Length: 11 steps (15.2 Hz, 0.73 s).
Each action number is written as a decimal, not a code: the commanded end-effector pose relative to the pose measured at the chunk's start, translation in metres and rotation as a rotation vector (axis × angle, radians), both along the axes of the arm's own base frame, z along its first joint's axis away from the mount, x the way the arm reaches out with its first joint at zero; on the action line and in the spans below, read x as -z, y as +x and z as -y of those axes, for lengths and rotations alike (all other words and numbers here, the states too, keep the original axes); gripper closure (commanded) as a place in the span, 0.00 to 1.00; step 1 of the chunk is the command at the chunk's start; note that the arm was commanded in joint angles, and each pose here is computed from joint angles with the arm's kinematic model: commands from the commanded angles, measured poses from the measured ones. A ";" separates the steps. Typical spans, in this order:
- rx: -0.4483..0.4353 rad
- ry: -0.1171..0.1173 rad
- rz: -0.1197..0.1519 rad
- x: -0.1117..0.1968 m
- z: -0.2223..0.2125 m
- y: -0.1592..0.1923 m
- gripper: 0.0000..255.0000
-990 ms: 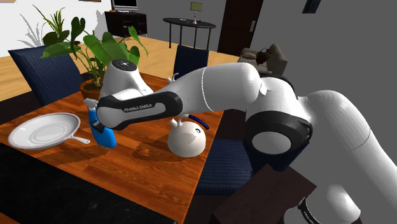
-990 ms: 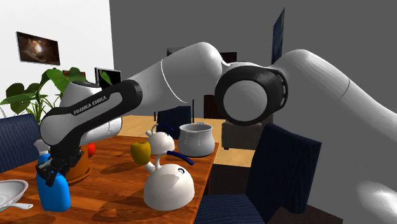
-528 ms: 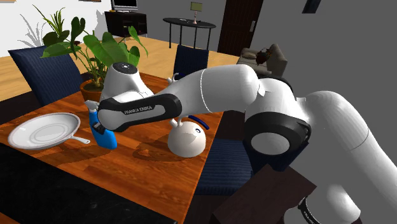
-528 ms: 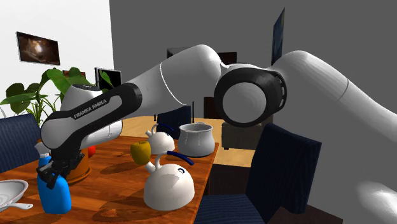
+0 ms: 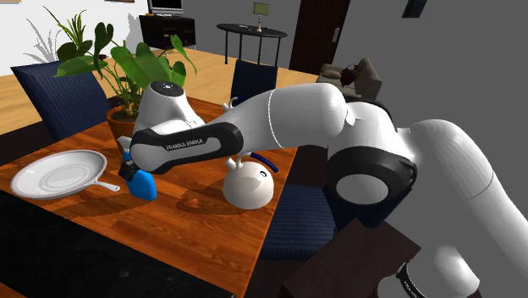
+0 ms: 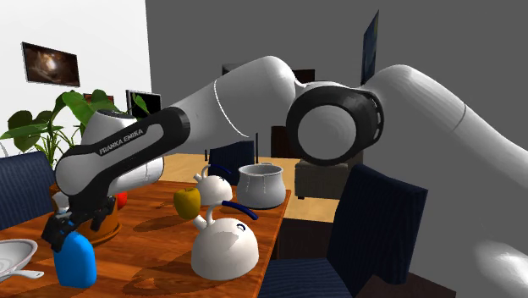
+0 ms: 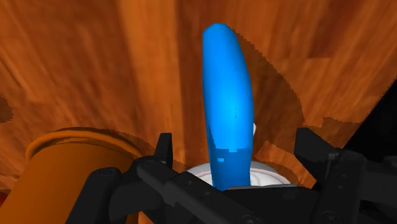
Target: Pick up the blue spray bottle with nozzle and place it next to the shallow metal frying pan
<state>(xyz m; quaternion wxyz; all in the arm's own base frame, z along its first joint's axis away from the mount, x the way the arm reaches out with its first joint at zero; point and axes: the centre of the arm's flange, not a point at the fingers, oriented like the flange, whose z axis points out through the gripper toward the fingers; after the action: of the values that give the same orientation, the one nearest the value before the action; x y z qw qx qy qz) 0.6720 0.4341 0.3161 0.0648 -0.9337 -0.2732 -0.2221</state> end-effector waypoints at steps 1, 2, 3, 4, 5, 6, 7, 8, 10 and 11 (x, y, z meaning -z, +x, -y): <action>0.000 0.001 0.001 -0.019 0.005 -0.008 0.00; 0.000 0.001 0.001 -0.031 0.008 -0.013 0.00; 0.000 0.001 0.001 -0.040 0.010 -0.017 0.00; 0.000 0.001 0.001 -0.040 0.010 -0.017 0.00; 0.000 0.001 0.001 -0.040 0.010 -0.017 0.00; 0.000 0.001 0.001 -0.040 0.010 -0.017 0.00; 0.000 0.001 0.001 -0.040 0.010 -0.017 0.00; 0.000 0.001 0.001 -0.040 0.010 -0.017 0.00; 0.000 0.001 0.001 -0.040 0.010 -0.017 0.00; 0.000 0.001 0.001 -0.040 0.010 -0.017 0.00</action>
<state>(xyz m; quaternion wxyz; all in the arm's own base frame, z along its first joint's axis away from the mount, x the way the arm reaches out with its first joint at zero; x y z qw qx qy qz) 0.6548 0.4238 0.3561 0.0650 -0.9336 -0.2731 -0.2225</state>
